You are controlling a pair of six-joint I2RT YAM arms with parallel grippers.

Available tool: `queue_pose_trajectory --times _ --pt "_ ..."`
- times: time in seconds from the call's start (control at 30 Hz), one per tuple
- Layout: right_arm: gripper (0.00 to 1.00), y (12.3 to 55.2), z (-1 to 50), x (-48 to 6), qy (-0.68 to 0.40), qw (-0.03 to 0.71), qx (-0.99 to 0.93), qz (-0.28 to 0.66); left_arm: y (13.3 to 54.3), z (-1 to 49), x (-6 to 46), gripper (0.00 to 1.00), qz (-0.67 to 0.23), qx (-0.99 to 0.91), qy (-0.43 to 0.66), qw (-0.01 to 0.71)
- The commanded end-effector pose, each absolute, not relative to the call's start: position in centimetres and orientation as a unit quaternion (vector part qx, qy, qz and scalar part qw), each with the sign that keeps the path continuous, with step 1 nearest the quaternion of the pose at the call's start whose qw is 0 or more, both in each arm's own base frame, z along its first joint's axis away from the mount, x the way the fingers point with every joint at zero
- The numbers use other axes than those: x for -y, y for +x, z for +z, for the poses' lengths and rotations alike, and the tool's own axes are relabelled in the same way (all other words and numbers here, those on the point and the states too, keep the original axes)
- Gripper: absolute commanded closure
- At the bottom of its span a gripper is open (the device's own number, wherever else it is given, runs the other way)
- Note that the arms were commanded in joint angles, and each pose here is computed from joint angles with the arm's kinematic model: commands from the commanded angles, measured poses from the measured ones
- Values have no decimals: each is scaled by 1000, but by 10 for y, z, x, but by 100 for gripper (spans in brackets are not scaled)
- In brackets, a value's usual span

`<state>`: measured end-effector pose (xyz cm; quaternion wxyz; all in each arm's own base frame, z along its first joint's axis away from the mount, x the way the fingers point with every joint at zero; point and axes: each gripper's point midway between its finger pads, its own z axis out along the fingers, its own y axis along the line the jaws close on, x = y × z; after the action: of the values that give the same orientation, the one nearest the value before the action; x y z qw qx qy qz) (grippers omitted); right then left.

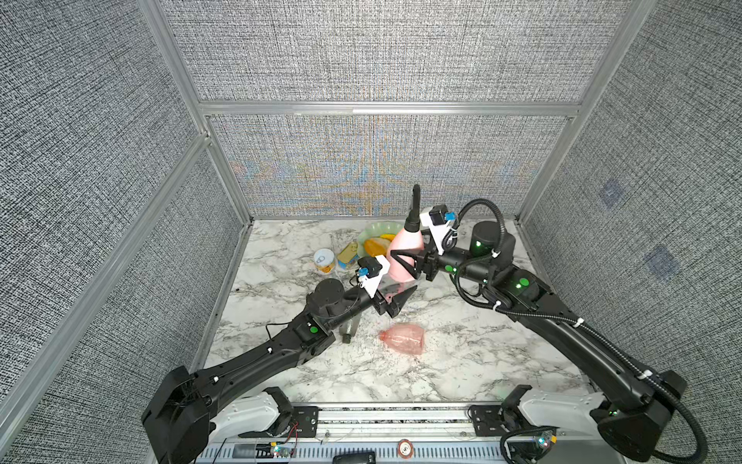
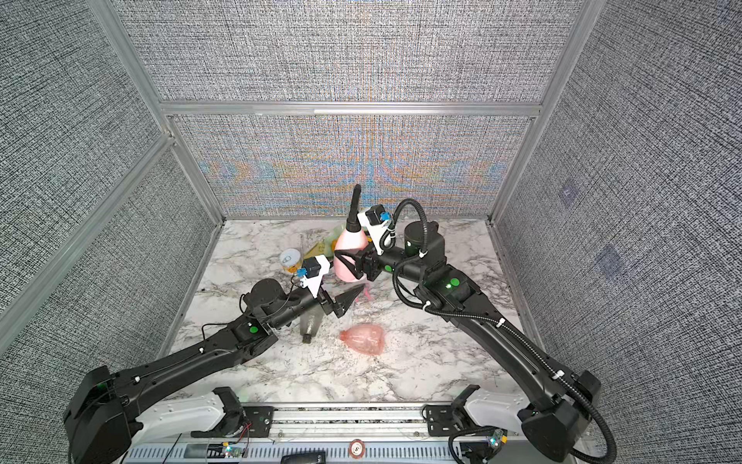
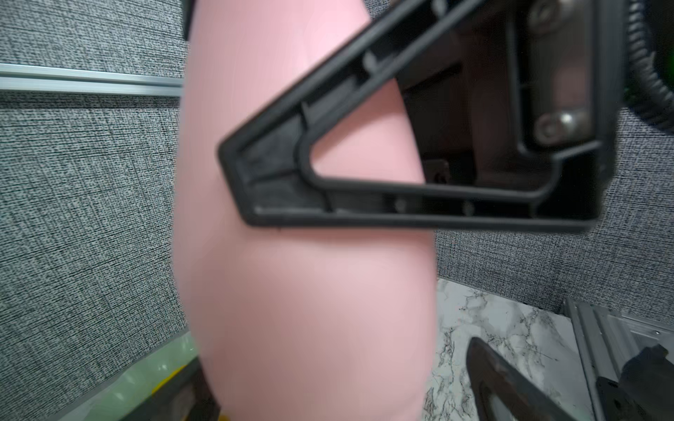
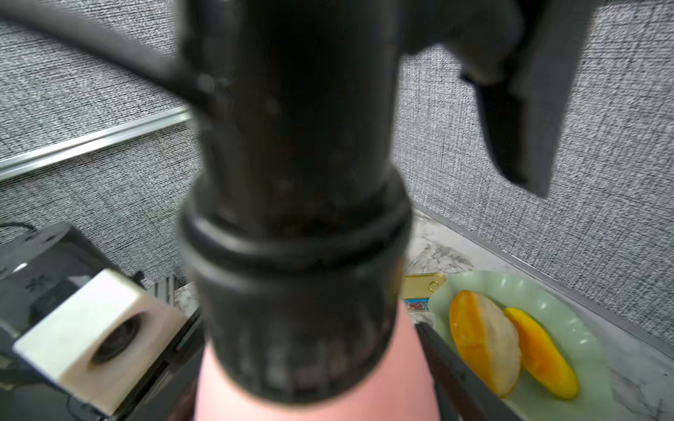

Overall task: Attach spray nozzles to spray bottles
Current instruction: Place the spray bottle at the center of the board.

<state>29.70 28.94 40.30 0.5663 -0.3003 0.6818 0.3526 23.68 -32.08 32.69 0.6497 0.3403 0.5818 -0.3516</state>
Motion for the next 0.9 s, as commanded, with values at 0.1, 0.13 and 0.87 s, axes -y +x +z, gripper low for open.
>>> queue_pose_trajectory --times 0.1,0.13,0.87 --pt "26 340 392 -258 -231 629 -685 284 250 345 298 1 -312 -577 284 699" --pt "26 343 388 -256 -226 632 -687 278 251 346 296 1 -309 -576 281 702" --pt "26 402 191 -125 61 661 -747 38 268 346 272 1 -267 -589 212 733"
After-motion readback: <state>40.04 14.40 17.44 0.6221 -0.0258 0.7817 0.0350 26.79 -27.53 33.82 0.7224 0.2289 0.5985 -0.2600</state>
